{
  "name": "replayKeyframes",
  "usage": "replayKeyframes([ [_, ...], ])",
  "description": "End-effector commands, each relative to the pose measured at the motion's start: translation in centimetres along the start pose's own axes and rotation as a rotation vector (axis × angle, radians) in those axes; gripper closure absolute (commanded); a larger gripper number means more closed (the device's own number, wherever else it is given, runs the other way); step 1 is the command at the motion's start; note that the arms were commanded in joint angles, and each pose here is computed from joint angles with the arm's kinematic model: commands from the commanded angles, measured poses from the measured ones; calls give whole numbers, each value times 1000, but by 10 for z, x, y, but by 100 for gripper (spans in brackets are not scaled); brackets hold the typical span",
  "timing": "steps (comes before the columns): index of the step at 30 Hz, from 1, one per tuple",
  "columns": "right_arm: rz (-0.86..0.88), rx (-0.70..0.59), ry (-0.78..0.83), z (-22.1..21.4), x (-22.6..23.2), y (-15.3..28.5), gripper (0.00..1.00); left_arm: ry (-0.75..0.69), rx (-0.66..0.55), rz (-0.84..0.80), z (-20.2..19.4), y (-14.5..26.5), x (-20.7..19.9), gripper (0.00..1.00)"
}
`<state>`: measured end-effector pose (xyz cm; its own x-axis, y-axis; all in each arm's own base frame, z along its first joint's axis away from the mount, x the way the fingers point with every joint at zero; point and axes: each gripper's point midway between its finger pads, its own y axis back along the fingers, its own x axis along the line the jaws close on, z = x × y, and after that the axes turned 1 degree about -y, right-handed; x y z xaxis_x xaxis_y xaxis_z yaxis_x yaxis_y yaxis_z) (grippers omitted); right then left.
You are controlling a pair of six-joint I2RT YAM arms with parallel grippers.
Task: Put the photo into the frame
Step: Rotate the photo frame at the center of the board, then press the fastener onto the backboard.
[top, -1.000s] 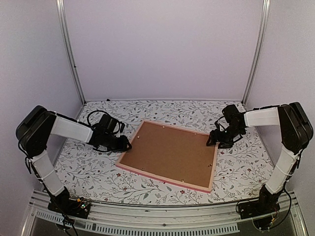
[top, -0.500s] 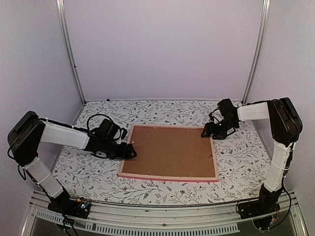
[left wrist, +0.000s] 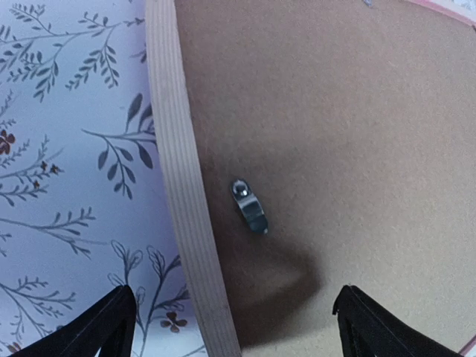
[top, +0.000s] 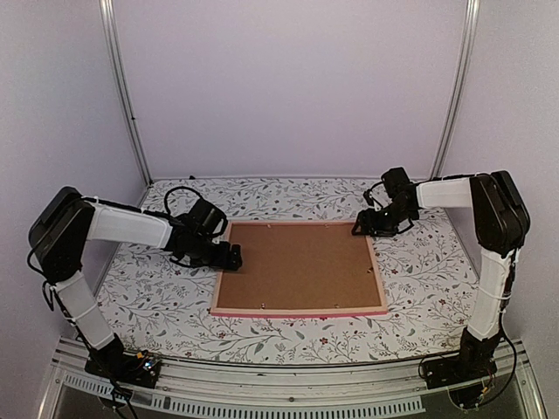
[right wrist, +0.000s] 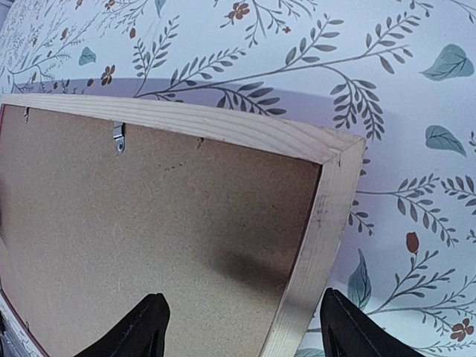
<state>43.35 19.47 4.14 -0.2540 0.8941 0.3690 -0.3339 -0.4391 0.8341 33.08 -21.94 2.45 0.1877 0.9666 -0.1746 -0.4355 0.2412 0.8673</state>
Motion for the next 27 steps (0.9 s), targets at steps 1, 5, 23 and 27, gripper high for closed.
replayKeyframes([
  [1,-6,-5,16,-5,3,11,27,-30,-20,95,21,-7,20,4],
  [5,-14,4,14,-12,1,12,27,-28,-22,92,33,-16,25,11],
  [23,25,26,-5,-27,4,8,27,-23,13,43,30,-31,28,47],
  [27,30,32,-11,-31,3,6,26,-10,26,34,23,-33,29,51],
])
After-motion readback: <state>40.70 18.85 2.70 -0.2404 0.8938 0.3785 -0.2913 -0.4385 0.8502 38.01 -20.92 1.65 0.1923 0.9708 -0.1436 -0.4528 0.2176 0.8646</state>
